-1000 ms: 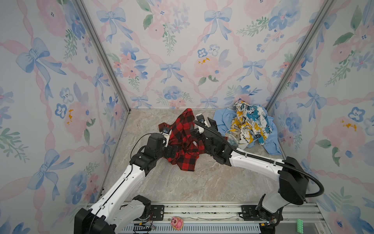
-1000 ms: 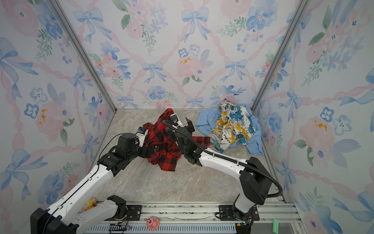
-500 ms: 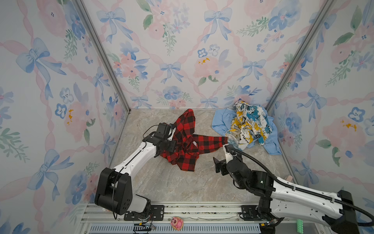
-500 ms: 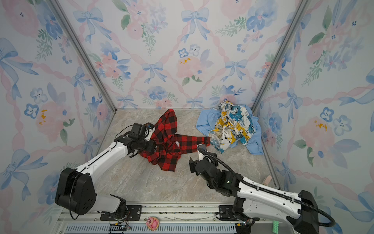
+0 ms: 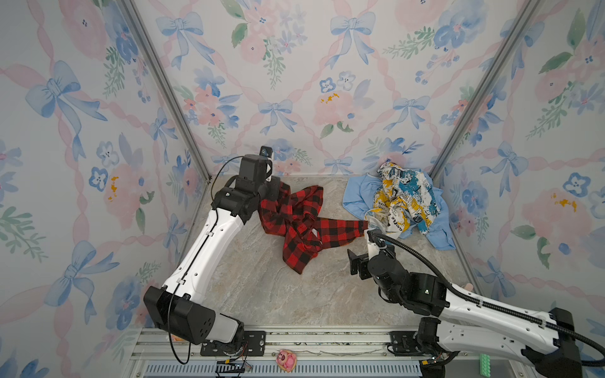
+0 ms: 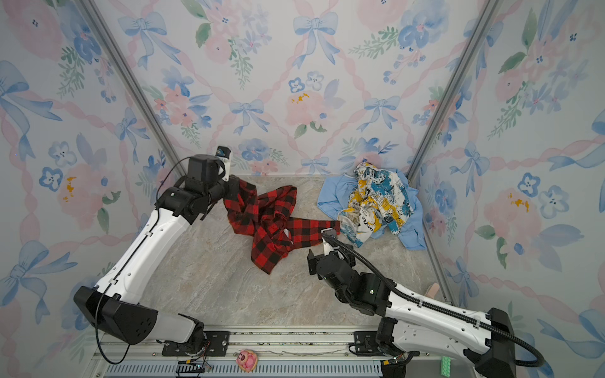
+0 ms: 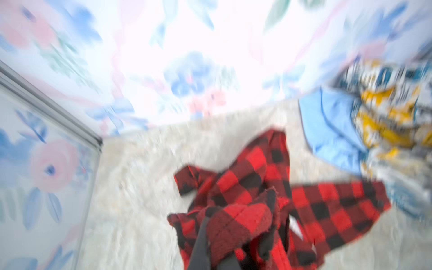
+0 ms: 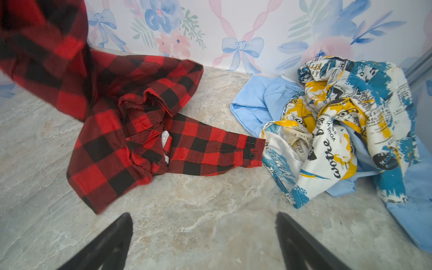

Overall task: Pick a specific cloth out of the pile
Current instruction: 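Lift the plaid shirt with the left gripper and carry it toward the corner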

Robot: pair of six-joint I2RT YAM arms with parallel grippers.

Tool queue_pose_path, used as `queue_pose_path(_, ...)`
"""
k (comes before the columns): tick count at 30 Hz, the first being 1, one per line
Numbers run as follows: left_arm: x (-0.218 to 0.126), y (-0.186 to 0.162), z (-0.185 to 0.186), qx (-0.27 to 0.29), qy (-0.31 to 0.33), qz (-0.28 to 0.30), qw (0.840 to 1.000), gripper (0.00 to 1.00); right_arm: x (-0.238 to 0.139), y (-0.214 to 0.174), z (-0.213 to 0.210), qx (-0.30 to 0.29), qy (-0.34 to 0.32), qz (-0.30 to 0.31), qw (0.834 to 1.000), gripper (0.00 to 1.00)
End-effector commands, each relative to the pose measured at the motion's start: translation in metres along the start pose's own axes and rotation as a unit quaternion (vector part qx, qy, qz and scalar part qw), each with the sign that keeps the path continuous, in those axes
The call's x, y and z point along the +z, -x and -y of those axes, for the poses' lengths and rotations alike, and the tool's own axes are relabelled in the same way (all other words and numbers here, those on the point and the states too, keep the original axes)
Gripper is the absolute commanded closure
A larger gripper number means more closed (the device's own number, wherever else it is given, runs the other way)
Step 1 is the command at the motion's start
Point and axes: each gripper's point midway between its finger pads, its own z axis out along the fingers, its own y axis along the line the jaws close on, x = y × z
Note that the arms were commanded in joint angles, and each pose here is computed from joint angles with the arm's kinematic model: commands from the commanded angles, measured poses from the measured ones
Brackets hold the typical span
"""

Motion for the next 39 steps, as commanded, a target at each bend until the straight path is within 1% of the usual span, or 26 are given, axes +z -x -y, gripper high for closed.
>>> queue_pose_path(1, -0.026, 0.1, -0.032, -0.012, 0.077, 0.154, 0.985, 1.0, -0.002, 0.009, -0.009, 0.031, 0.011, 0.004, 0.999, 0.03)
queue_pose_path(3, -0.045, 0.149, -0.039, -0.019, 0.092, 0.245, 0.965, 1.0, -0.002, 0.01, -0.014, 0.029, 0.017, 0.005, 0.999, 0.03)
queue_pose_path(5, -0.069, 0.191, -0.046, -0.033, 0.106, 0.333, 0.936, 1.0, -0.003, 0.01, -0.016, 0.021, 0.019, 0.003, 1.0, 0.03)
queue_pose_path(7, -0.098, 0.226, -0.052, -0.047, 0.108, 0.416, 0.902, 1.0, -0.004, 0.01, -0.016, 0.016, 0.017, 0.001, 1.0, 0.03)
queue_pose_path(10, -0.131, 0.264, -0.064, -0.065, 0.116, 0.481, 0.867, 1.0, -0.005, 0.007, -0.011, 0.01, 0.01, 0.0, 1.0, 0.03)
queue_pose_path(11, -0.148, 0.271, -0.073, -0.084, 0.119, 0.51, 0.848, 1.0, -0.004, 0.005, -0.009, 0.009, 0.006, 0.0, 1.0, 0.03)
queue_pose_path(12, -0.162, 0.277, -0.083, -0.109, 0.108, 0.53, 0.834, 1.0, -0.004, 0.004, -0.007, 0.008, 0.004, 0.001, 1.0, 0.03)
queue_pose_path(14, -0.178, 0.283, -0.1, -0.145, 0.099, 0.55, 0.816, 1.0, -0.004, 0.003, -0.006, 0.005, 0.001, 0.003, 1.0, 0.03)
queue_pose_path(16, -0.189, 0.283, -0.114, -0.142, 0.125, 0.558, 0.808, 1.0, -0.003, 0.003, -0.006, 0.002, -0.001, 0.005, 1.0, 0.03)
queue_pose_path(18, -0.19, 0.275, -0.136, -0.134, 0.164, 0.549, 0.808, 1.0, -0.002, 0.004, -0.008, -0.002, -0.001, 0.006, 1.0, 0.03)
queue_pose_path(19, -0.187, 0.27, -0.146, -0.132, 0.178, 0.541, 0.811, 1.0, -0.001, 0.006, -0.009, -0.004, -0.001, 0.006, 1.0, 0.03)
queue_pose_path(21, -0.173, 0.257, -0.163, -0.125, 0.194, 0.518, 0.824, 1.0, 0.001, 0.008, -0.013, -0.011, 0.0, 0.006, 1.0, 0.03)
queue_pose_path(22, -0.162, 0.251, -0.165, -0.12, 0.193, 0.506, 0.832, 1.0, 0.002, 0.009, -0.015, -0.015, 0.001, 0.007, 1.0, 0.03)
queue_pose_path(23, -0.148, 0.244, -0.164, -0.11, 0.187, 0.491, 0.844, 1.0, 0.003, 0.011, -0.017, -0.018, 0.002, 0.007, 1.0, 0.03)
queue_pose_path(27, -0.093, 0.221, -0.144, -0.097, 0.143, 0.434, 0.884, 1.0, 0.007, 0.01, -0.024, -0.012, 0.007, 0.003, 1.0, 0.03)
queue_pose_path(30, -0.071, 0.215, -0.109, -0.067, 0.113, 0.411, 0.902, 1.0, 0.009, 0.004, -0.028, 0.0, 0.016, -0.004, 1.0, 0.03)
queue_pose_path(33, -0.06, 0.21, -0.068, -0.032, 0.095, 0.385, 0.917, 1.0, 0.012, -0.003, -0.027, -0.003, 0.012, -0.008, 1.0, 0.03)
queue_pose_path(37, -0.048, 0.183, -0.046, -0.033, 0.086, 0.335, 0.938, 1.0, 0.012, -0.006, -0.022, -0.012, 0.003, -0.01, 1.0, 0.03)
queue_pose_path(39, -0.045, 0.168, -0.04, -0.032, 0.081, 0.32, 0.944, 1.0, 0.013, -0.008, -0.021, -0.014, 0.001, -0.009, 1.0, 0.03)
